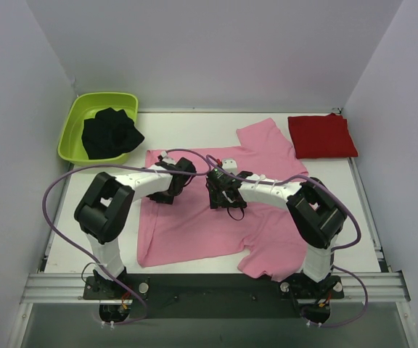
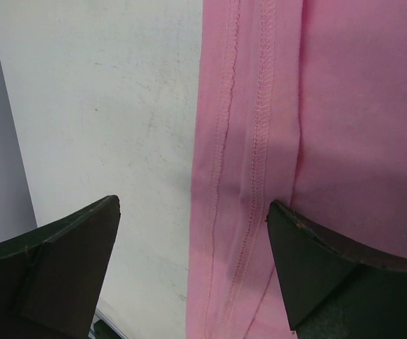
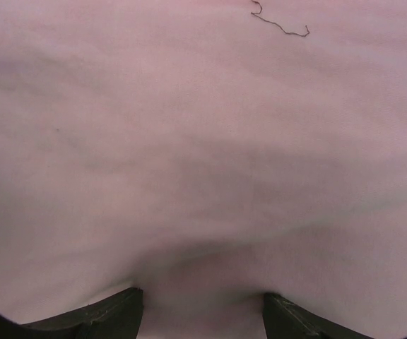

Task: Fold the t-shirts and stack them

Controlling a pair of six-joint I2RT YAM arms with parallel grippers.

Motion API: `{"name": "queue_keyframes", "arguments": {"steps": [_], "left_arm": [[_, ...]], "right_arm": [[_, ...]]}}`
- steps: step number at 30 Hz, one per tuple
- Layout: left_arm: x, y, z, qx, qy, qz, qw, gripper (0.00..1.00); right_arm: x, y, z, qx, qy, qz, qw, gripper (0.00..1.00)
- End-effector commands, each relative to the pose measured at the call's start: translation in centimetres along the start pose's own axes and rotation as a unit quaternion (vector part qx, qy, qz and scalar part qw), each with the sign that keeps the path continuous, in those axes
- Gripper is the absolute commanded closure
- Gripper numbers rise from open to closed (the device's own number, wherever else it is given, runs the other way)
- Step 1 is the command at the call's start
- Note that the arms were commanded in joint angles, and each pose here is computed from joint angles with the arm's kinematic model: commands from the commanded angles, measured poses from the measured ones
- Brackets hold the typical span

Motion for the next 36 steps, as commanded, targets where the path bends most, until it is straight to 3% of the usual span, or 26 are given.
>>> {"name": "queue_keyframes", "arguments": {"steps": [1,13,21,36], "left_arm": [[0.2,-1.3,1.4,-0.018,-0.011,-0.011,1.0,0.05],[-3.2,-3.6,3.1,-0.001,-0.055,-0.023,0.998,0.05],[-4.5,-2.9,3.8,-0.008,-0.068,-0.025,0.997,0.05],[-2.3,-3.4,2.1,0.012,-0.038,-0.013,0.999,0.05]], "right_arm": [[2.2,-2.7,-7.8,-0.021,0.133,-0.032,0.99,0.33],[2.3,-2.6,-7.9,-0.023,0.135,-0.032,0.99,0.33],[2.3,-2.5,-7.9,-0.022,0.135,-0.031,0.99,0.33],[2.4,-2.7,-8.0,-0.024,0.136,-0.033,0.99,0.33]]}}
Point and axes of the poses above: each gripper's point midway between its finger pads, its own x axis out along the fingers, its own y axis along the line the jaws close on, z = x × y, the point moved 1 cm from there along -x, back along the fingers, and after that the axes turned 8 degrees about x, right-handed, at the moved point
